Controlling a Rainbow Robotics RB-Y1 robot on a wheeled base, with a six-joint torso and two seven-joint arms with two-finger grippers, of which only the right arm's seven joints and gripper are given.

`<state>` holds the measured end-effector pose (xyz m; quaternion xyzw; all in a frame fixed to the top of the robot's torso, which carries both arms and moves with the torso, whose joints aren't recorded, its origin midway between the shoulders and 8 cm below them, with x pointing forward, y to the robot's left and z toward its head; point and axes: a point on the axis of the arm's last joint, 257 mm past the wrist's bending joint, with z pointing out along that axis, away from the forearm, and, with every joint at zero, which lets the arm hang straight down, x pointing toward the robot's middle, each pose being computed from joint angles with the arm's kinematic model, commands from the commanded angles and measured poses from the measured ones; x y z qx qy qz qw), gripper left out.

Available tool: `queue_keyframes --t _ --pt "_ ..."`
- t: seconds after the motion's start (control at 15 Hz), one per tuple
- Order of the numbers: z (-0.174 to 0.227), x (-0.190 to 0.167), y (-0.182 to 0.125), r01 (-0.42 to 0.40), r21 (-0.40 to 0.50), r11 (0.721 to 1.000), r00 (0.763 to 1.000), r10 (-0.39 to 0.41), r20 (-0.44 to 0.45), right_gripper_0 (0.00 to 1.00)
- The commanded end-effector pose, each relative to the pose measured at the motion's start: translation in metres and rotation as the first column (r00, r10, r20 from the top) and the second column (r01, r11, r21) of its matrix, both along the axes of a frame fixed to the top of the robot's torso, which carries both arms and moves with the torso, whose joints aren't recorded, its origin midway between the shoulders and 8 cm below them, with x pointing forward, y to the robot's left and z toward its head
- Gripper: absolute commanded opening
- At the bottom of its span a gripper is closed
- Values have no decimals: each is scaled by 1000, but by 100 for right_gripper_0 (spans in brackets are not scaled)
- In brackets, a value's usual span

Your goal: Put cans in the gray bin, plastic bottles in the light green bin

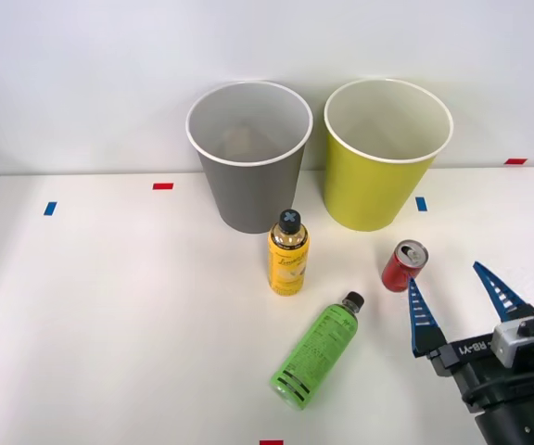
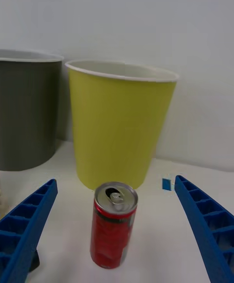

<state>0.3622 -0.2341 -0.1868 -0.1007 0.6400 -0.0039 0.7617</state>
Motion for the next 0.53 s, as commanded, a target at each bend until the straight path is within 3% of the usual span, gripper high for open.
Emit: queue_keyframes --t 0.07,0.53 --pt "-35 -8 -8 97 -34 995 995 -96 37 82" --pt "-45 -12 -22 111 -64 992 994 -110 21 82"
